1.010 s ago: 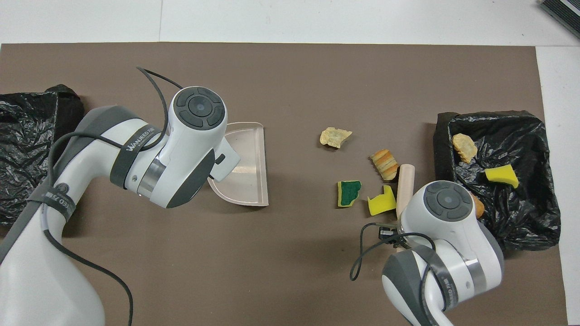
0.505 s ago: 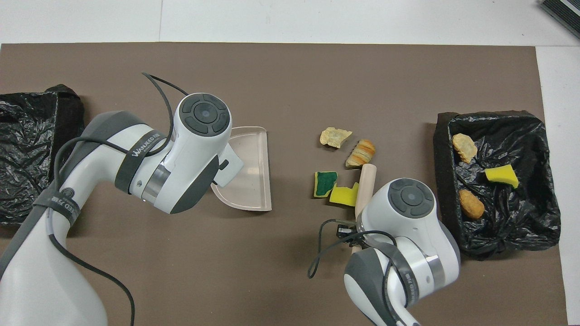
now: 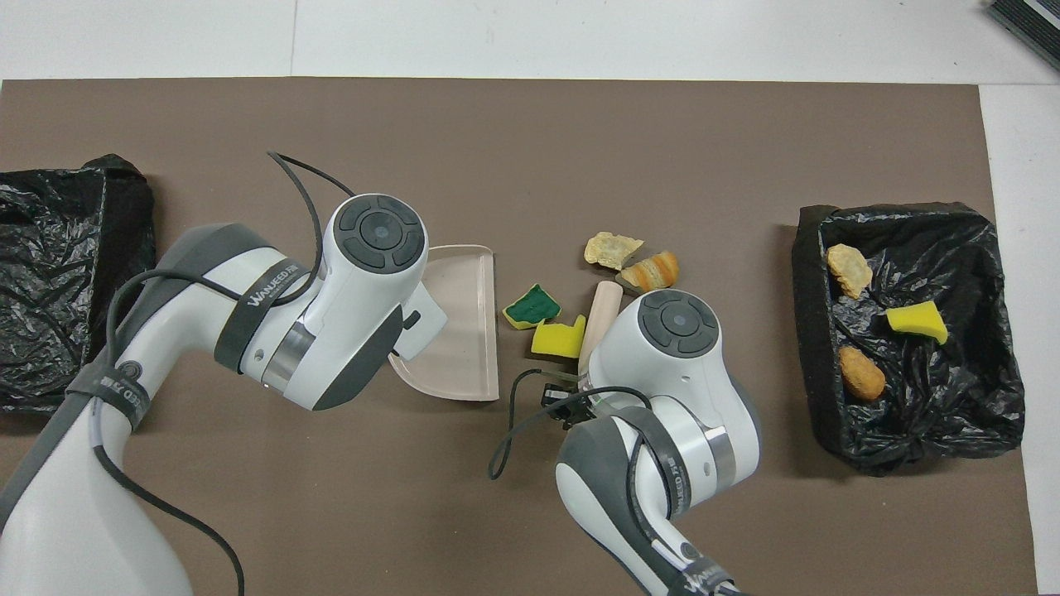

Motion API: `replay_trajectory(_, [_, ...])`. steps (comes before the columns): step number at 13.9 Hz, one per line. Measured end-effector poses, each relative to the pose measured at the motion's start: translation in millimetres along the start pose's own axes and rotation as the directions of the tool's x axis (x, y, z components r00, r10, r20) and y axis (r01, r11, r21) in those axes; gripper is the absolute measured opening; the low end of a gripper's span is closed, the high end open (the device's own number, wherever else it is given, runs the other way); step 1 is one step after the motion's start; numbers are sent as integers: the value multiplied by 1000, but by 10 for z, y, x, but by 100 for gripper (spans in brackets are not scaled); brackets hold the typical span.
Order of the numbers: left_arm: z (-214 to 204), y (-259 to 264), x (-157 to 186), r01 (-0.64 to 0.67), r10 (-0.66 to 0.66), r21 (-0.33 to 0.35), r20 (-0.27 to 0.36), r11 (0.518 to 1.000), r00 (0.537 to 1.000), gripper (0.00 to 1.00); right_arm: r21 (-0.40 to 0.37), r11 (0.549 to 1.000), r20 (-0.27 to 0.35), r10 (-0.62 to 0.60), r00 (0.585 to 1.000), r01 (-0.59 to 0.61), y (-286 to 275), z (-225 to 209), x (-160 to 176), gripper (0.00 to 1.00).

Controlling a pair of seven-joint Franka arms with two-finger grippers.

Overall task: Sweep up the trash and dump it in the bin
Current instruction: 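Sweep the sponge pieces into the held dustpan with the right gripper's brush, then sweep the remaining bread pieces toward the dustpan with the right gripper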

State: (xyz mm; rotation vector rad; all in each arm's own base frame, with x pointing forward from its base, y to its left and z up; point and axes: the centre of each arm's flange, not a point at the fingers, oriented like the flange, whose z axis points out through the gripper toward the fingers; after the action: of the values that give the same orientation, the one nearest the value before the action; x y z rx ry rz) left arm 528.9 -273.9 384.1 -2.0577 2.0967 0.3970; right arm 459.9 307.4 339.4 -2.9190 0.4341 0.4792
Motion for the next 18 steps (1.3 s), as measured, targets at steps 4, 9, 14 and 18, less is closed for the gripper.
replay_trajectory(4, [66,78,-51,0,0,-2,-2,1000,1000,31,135,991,31,-6,999,1,-304,42,-187,26])
replay_trajectory(9, [143,84,-45,25,-24,33,-31,999,999,31,214,973,54,-101,993,87,-727,163,-677,26])
replay_trajectory(14, [134,58,-71,132,-130,44,-57,990,990,31,264,957,73,-142,987,118,-786,-270,-890,26])
replay_trajectory(18, [160,56,-77,194,-191,40,-70,980,979,31,104,987,44,-124,991,119,-229,-558,-453,26])
